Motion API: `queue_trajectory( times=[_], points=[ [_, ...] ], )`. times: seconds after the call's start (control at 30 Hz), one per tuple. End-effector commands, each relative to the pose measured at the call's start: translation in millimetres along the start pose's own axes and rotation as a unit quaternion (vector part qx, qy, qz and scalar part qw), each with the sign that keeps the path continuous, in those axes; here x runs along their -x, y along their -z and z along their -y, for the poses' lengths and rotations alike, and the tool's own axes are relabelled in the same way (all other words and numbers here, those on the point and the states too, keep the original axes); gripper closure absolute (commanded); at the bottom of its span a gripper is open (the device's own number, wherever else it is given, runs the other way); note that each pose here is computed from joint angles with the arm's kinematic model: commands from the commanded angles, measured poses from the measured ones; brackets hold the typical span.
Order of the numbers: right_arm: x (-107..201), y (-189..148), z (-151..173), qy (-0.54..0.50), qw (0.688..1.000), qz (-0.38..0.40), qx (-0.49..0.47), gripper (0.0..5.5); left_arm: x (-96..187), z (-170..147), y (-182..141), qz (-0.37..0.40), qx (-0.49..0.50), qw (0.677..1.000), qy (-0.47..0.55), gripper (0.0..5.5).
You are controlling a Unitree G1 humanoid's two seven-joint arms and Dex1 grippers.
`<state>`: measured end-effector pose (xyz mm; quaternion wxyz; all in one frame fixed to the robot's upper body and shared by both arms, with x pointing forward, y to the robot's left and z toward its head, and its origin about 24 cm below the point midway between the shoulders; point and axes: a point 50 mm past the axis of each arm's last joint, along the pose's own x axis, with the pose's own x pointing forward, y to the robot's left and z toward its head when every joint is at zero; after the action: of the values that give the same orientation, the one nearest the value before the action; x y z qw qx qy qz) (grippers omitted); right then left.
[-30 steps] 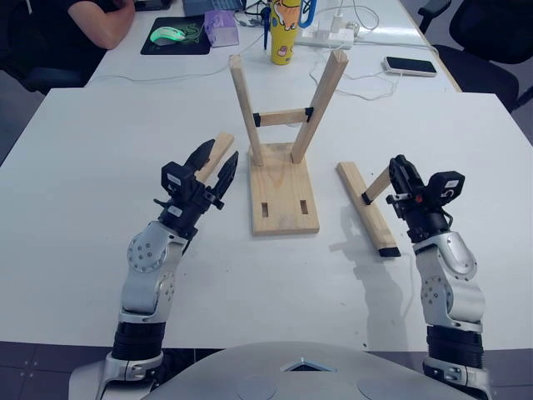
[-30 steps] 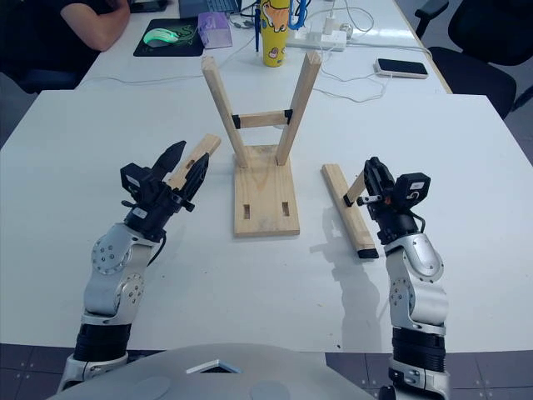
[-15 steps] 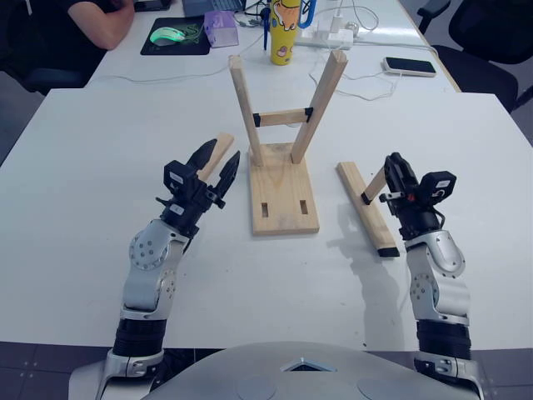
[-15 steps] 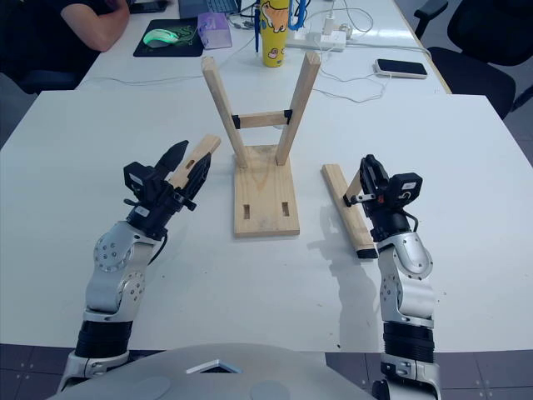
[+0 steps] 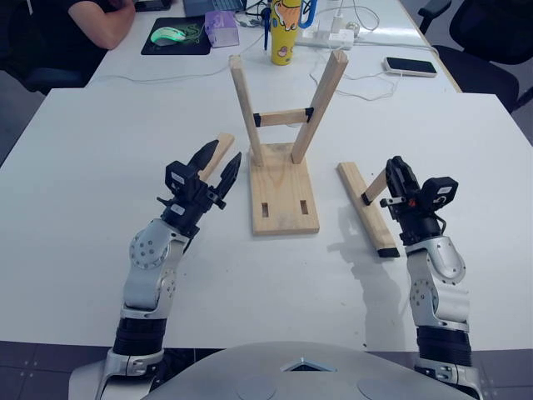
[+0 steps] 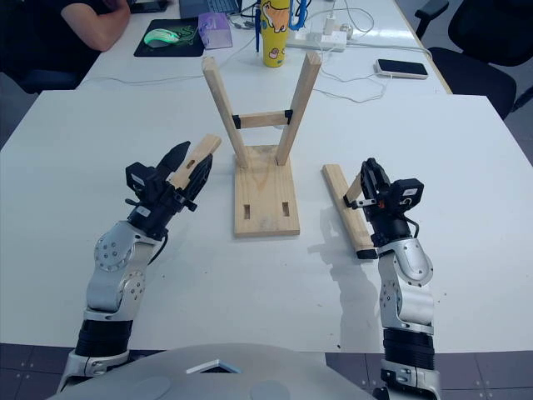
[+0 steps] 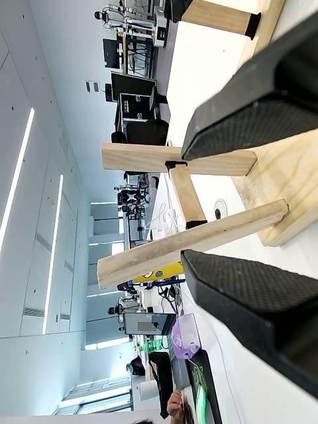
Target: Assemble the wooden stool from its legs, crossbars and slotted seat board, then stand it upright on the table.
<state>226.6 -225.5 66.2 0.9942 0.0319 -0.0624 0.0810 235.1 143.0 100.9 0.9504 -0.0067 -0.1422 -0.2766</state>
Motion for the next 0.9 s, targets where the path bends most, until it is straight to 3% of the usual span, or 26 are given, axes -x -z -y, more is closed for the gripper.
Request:
queue_trajectory(
  times=[0.03, 0.2, 0.23, 0.57, 0.7, 0.8, 0.9],
  points=[
    [17, 32, -2, 0.005, 0.996, -0.089, -0.019, 5.08, -4, -1, -1, 0.001, -0.01, 1.0, 0.007, 2.99],
    [16, 26, 1, 0.007, 0.997, -0.077, -0.004, 5.08, -3, -1, -1, 0.001, -0.01, 1.0, 0.004, 2.99],
    [14, 24, 2, 0.009, 0.997, -0.072, 0.001, 4.71, -2, -1, -1, 0.001, -0.01, 1.0, 0.002, 2.99],
    [-14, -19, 5, -0.005, 1.0, -0.001, 0.006, 3.33, 0, 0, 2, 0.002, -0.01, 1.0, -0.004, 2.99],
    [-30, -61, -3, -0.034, 0.998, 0.048, 0.008, 3.33, 3, -1, 4, -0.001, -0.012, 1.0, -0.011, 2.99],
    [-60, -108, -7, -0.044, 0.993, 0.108, 0.008, 3.33, 4, 1, 6, -0.001, -0.012, 1.0, -0.022, 2.99],
    [-87, -135, 0, -0.035, 0.991, 0.129, -0.015, 3.69, 2, 3, 9, -0.003, -0.014, 1.0, -0.026, 2.99]
  ],
)
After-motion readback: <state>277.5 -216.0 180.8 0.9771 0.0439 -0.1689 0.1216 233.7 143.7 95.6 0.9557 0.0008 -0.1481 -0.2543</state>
